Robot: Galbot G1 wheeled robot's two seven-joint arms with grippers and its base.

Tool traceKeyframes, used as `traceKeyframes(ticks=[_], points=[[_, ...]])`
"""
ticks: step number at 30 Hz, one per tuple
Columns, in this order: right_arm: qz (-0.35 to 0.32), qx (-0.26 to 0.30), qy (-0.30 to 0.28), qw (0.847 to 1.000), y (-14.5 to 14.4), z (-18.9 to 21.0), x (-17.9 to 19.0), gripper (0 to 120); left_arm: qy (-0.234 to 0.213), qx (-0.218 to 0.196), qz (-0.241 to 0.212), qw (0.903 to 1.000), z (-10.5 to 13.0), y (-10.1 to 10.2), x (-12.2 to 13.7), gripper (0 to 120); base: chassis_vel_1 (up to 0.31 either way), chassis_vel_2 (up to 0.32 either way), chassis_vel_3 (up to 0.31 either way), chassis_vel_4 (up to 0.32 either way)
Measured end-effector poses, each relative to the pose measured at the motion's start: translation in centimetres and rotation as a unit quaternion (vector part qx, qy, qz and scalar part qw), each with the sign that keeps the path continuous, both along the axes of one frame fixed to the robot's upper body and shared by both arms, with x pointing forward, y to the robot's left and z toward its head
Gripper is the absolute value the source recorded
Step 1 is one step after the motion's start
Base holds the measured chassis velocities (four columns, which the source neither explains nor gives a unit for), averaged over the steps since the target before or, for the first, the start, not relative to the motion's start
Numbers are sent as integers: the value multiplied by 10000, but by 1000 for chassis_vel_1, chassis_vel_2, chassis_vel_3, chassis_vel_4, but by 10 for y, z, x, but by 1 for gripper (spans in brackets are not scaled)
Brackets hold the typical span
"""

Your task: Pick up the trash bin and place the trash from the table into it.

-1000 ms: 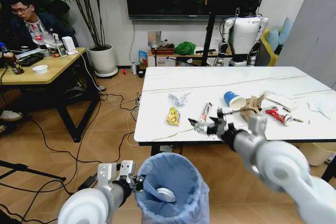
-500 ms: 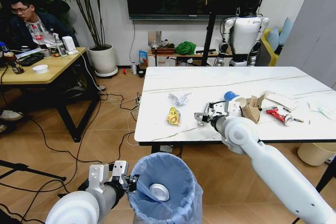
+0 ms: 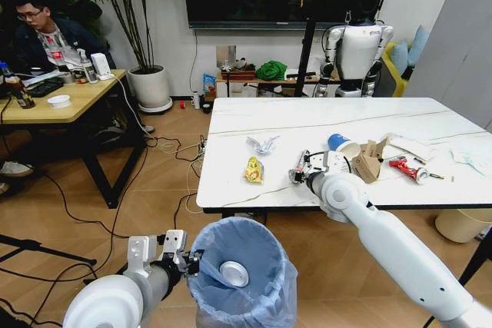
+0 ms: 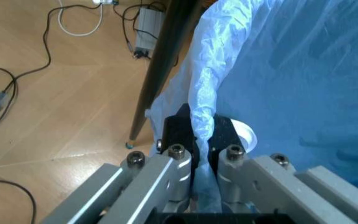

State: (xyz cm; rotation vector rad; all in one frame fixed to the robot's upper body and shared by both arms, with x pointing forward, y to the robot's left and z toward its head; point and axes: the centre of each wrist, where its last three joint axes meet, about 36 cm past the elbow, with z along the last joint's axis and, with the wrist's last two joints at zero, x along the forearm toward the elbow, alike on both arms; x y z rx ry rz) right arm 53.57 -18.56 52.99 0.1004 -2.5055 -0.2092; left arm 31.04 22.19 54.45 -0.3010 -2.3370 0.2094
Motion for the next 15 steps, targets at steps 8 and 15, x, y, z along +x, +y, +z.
traceKeyframes(ticks=[8,15], points=[[-3,-61,-46,10000,0,0,-3,4,-5,-9,-6,10000,0,0,0,0,0,0,0,0],[80,72,-389,9992,-6,20,-12,0,-9,-6,21,10000,-1,1,2,0,0,0,0,0]])
